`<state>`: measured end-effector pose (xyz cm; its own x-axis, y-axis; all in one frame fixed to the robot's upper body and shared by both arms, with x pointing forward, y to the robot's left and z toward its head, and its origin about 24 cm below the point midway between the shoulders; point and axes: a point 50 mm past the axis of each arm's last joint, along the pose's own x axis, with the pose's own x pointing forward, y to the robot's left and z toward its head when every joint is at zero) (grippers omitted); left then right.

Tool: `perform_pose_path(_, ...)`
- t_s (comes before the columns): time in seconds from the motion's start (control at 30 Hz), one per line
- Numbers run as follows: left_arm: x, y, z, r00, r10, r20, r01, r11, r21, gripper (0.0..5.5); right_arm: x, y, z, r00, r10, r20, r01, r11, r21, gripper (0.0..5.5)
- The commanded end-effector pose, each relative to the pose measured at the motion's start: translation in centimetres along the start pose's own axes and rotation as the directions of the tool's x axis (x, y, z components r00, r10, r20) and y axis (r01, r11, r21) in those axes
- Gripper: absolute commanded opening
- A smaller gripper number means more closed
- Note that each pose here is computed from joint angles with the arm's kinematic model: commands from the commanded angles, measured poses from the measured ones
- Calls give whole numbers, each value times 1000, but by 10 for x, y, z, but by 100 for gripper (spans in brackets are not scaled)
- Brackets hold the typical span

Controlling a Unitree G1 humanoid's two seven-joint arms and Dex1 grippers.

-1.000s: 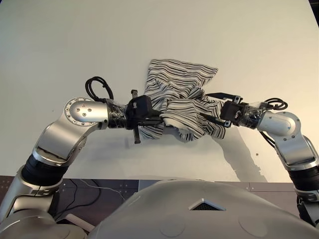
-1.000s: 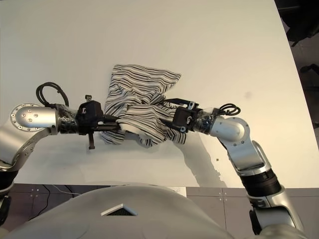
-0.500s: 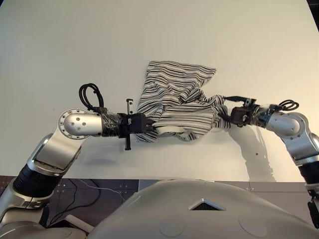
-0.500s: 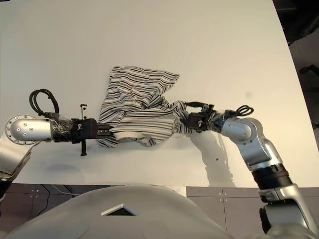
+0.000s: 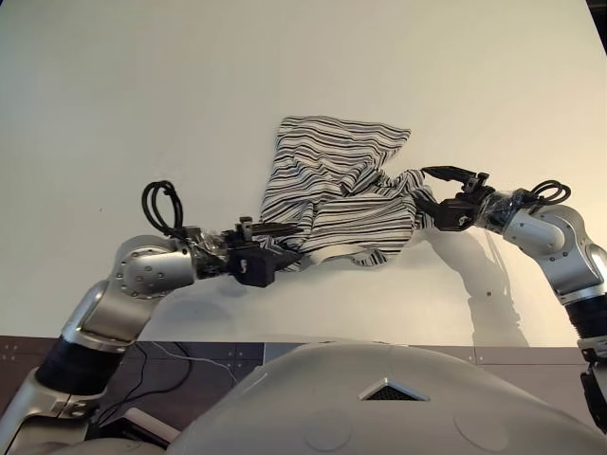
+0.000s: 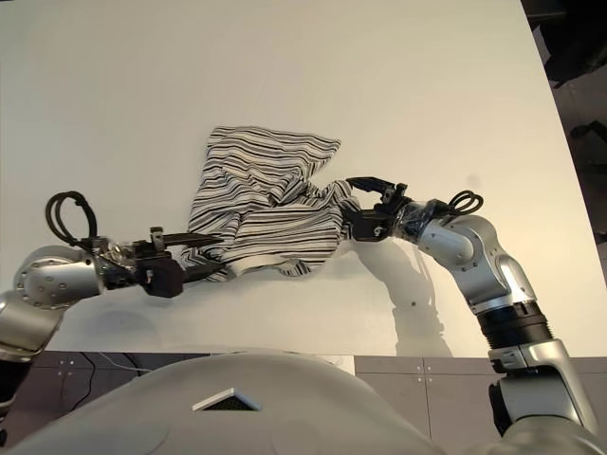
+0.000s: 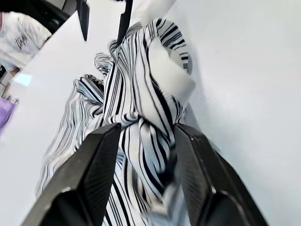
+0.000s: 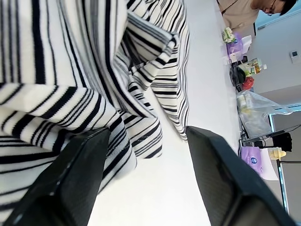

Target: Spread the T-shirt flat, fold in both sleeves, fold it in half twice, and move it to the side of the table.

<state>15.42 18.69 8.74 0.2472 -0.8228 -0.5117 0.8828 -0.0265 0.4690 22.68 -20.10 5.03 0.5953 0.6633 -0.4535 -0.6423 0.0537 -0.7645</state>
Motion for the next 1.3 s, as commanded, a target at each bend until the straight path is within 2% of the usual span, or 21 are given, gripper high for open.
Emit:
perform_pose_path(0.03,-22,-2,3,997,-71,-32,69,996,-59,203,-13,-7,-4,1000,4,-24,-4,1000,-5,295)
perform_pose_path(0.17,-23,13,-9,991,106,-77,-113,988,-102,203,-10,-17,8,998,-49,50,43,992,119,295)
perform_pose_path(0.23,-15,7,-21,985,124,-122,-135,987,-88,203,-4,-21,18,992,-68,107,45,977,209,295)
perform_pose_path(0.33,0,-16,-39,980,86,-177,-97,994,-52,203,8,-21,23,988,-64,139,25,964,264,295)
perform_pose_path(0.47,1,-38,-58,971,-12,-239,18,1000,22,203,29,2,12,995,24,99,-48,967,251,295)
perform_pose_path(0.57,-3,-46,-74,953,-97,-286,130,987,99,203,41,12,-3,997,67,30,-71,978,198,295)
perform_pose_path(0.67,-17,-47,-93,916,-178,-358,258,948,188,203,52,3,-18,998,34,-45,-32,998,56,295)
perform_pose_path(0.73,-26,-39,-104,895,-187,-405,300,924,236,203,60,-12,-19,997,-53,-49,52,998,-19,295)
perform_pose_path(0.83,-33,-18,-113,889,-152,-432,308,897,317,203,67,-30,-11,988,-154,19,155,982,-111,295)
perform_pose_path(0.97,-29,1,-113,921,-92,-379,269,854,444,203,68,-28,4,982,-95,163,134,959,-248,295)
perform_pose_path(1.03,-26,9,-108,949,-60,-309,211,850,483,203,66,-24,5,981,-44,190,101,948,-302,295)
perform_pose_path(1.07,-23,15,-100,971,-12,-240,129,869,478,203,62,-24,4,980,-49,193,105,951,-291,295)
perform_pose_path(1.17,-17,33,-72,991,123,-58,-89,907,413,203,39,-30,2,969,-158,191,181,978,-108,295)
perform_pose_path(1.3,-10,19,-43,987,154,52,-162,946,280,203,20,-17,13,970,-137,200,113,986,126,295)
